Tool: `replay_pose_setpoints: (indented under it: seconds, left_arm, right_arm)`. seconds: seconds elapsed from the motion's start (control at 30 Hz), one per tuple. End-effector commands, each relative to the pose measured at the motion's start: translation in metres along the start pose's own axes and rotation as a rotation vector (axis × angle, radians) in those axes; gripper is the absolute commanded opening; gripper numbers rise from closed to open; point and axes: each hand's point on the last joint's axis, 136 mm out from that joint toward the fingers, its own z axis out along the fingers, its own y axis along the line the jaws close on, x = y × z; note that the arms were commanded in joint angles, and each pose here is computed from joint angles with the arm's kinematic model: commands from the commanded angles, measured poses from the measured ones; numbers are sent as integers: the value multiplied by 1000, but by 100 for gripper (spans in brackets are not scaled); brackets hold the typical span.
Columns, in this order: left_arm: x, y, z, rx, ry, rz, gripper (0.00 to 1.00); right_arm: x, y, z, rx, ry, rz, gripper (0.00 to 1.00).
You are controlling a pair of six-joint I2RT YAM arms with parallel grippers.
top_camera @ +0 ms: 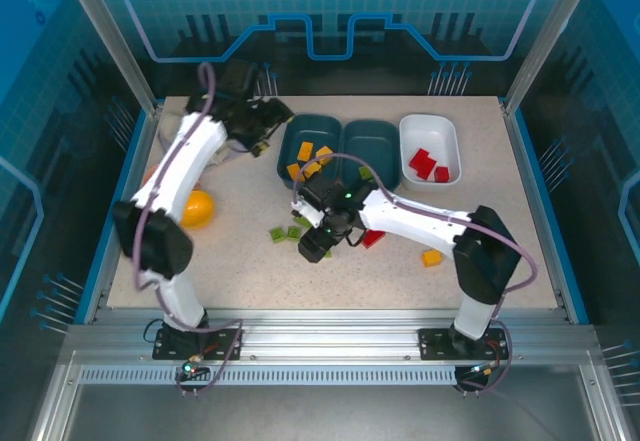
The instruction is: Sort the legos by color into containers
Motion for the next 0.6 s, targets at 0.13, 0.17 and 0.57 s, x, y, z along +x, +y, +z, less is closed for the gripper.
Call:
replay_pose_setpoints:
  seconds: [0.13,0.17,0.57]
  left_arm:
    - [62,100,-49,-51,20,24,87]
    - [69,113,-55,-64,20,18,88]
    - [138,222,-92,-117,41,-128,88]
  right_arm:
    - [9,-5,26,29,137,-128,82]
    - [10,-6,30,31,153,-131,82]
    - [12,-22,62,114,289,-159,78]
